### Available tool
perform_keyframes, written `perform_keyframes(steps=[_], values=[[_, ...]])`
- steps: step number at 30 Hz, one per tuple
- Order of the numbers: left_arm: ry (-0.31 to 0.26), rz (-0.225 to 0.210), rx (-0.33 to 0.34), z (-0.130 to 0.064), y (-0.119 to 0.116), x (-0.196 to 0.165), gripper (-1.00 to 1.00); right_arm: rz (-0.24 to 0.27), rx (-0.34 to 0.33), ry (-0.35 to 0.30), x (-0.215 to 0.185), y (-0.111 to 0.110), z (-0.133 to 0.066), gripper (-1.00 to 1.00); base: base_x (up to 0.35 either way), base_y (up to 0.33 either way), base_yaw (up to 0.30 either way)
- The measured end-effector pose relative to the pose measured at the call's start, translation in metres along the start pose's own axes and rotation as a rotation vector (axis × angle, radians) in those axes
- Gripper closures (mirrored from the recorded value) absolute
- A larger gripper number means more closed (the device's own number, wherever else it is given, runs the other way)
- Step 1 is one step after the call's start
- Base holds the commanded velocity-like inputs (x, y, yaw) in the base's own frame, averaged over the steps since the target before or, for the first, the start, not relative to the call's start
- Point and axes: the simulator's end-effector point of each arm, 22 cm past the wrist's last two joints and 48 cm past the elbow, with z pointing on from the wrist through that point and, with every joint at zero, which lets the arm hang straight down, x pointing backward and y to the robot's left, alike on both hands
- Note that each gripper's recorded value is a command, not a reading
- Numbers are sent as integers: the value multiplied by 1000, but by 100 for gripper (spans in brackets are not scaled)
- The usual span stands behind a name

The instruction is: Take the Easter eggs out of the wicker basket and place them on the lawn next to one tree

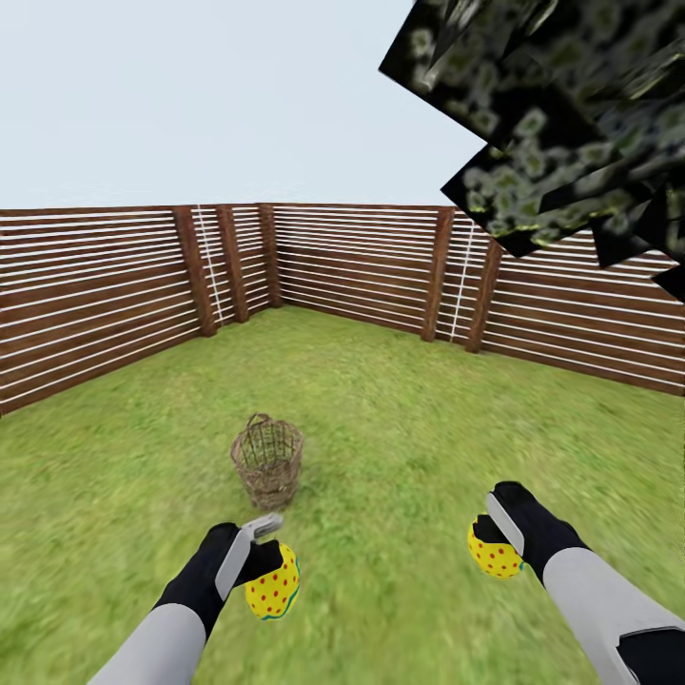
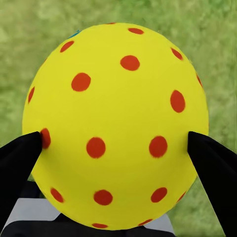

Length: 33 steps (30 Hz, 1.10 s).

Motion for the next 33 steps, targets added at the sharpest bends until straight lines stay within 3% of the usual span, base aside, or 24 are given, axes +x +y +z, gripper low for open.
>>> perform_keyframes(steps=[20, 33], values=[[-10, 2, 8, -4, -3, -3, 100, 4, -3, -9, -2, -1, -5, 100, -23, 5, -276], [-11, -5, 12, -4, -3, -4, 100, 0, -2, -12, -4, 1, -5, 100, -262, 58, -23]])
